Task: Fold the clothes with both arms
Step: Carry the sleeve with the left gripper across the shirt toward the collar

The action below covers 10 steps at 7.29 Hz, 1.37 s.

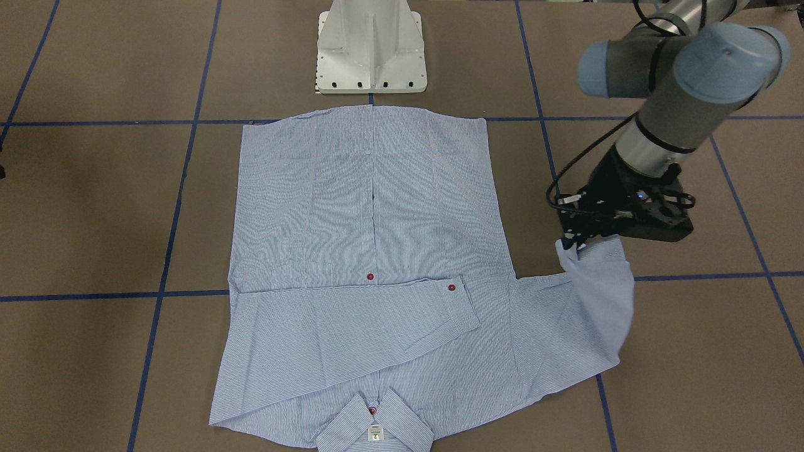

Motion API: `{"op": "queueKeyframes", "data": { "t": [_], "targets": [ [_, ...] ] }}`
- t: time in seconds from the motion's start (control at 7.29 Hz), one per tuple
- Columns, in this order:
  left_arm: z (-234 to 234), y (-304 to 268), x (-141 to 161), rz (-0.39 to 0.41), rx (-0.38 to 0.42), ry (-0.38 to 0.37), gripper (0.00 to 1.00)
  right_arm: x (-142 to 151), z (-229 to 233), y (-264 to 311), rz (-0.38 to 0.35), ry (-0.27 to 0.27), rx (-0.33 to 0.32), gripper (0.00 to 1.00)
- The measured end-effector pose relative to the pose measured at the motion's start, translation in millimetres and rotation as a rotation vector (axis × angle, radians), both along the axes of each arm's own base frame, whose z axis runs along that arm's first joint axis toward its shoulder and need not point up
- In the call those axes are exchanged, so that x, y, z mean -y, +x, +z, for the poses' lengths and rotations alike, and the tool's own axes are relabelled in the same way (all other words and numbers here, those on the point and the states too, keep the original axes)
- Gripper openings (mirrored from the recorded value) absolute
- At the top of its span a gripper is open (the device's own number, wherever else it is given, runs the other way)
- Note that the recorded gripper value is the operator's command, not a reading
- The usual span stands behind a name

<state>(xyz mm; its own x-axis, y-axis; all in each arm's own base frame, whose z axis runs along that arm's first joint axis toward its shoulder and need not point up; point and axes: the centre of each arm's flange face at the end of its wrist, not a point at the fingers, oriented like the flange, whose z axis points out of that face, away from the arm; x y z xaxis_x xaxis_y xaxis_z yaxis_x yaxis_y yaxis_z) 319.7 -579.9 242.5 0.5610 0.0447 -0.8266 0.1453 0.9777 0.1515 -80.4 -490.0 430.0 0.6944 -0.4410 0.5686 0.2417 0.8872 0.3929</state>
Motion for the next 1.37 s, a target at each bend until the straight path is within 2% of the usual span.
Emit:
{"op": "queueKeyframes", "data": {
  "t": [0.27, 0.69, 0.82, 0.96, 1.1, 1.37],
  "targets": [
    [-70, 66, 1, -0.019, -0.066, -0.101, 0.0, 0, 0, 0, 0.0, 0.001, 0.001, 1.0],
    [-132, 138, 16, -0.048, -0.084, -0.201, 0.0, 0, -1, 0, 0.0, 0.001, 0.002, 1.0],
    [-145, 156, 20, -0.062, -0.087, -0.231, 0.1, 0, -1, -1, -0.001, -0.001, 0.003, 1.0],
    [-151, 173, 22, -0.073, -0.096, -0.261, 0.43, 0, 0, -1, -0.001, -0.002, 0.004, 1.0],
    [-155, 195, 22, -0.094, -0.113, -0.296, 0.99, 1, 0, -1, -0.002, -0.003, 0.005, 1.0],
    [-167, 246, 11, -0.154, -0.154, -0.33, 1.0, 1, 0, -1, -0.002, -0.004, 0.006, 1.0]
  ]
}}
